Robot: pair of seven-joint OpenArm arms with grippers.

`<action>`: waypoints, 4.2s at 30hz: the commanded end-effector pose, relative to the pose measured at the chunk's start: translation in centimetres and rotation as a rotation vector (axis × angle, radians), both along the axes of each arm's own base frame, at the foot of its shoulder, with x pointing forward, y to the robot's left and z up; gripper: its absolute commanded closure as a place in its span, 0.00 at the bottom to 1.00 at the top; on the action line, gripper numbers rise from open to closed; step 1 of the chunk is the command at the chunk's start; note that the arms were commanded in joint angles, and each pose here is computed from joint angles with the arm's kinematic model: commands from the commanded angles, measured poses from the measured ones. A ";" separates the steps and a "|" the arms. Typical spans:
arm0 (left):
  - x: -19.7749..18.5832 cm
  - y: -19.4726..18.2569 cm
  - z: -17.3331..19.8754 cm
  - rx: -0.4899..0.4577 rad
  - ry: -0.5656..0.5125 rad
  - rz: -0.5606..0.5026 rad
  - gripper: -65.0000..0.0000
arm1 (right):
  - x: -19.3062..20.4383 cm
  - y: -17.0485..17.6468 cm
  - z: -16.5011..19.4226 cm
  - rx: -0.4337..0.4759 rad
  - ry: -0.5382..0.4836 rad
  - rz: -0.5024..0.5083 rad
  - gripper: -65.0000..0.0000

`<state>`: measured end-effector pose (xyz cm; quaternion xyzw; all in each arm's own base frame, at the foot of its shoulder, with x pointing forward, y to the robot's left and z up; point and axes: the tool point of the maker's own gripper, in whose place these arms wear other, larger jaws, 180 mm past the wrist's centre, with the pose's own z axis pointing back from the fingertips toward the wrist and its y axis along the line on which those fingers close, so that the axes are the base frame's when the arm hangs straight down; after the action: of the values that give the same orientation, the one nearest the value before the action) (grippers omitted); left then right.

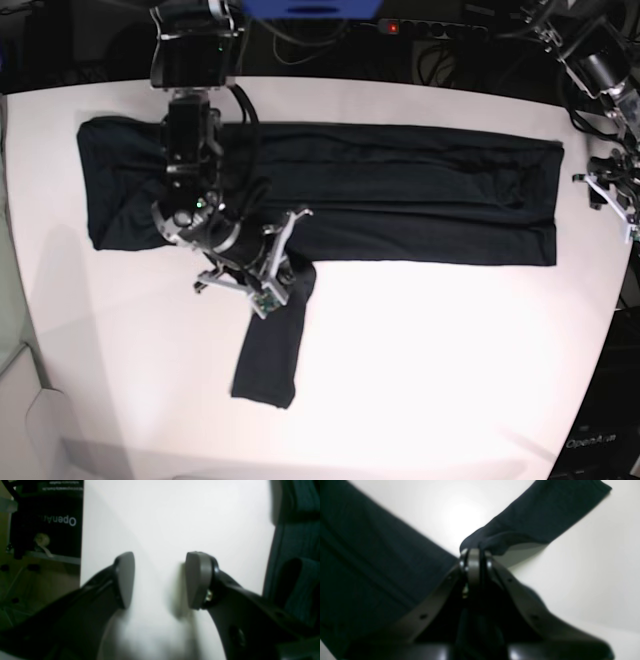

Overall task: Fold the T-shirt properly
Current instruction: 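Lift the sleeve and fold it across the shirt's body, then release the sleeve and move the left gripper toward the sleeve cuff, then grasp the sleeve cuff with the left gripper and lift it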

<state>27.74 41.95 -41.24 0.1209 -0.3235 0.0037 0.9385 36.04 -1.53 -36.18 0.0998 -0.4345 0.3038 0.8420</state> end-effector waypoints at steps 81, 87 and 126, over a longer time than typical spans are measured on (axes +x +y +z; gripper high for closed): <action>18.1 -50.3 3.7 -0.214 -0.178 -0.932 0.42 | -8.2 -21.0 0.9 -0.174 0.061 -0.435 0.58; 18.1 -51.2 3.6 -0.348 -0.189 -0.889 0.38 | -8.1 -20.3 0.8 -0.155 0.063 -0.434 0.58; 17.2 -49.3 -2.2 -0.328 -0.194 -0.734 0.38 | -8.2 -20.5 0.5 -0.171 0.101 -0.443 0.58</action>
<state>44.68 -7.95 -43.19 -0.1696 -0.4460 -0.2633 0.8384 27.04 -21.97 -36.87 -0.0519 -0.3534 0.1414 0.9233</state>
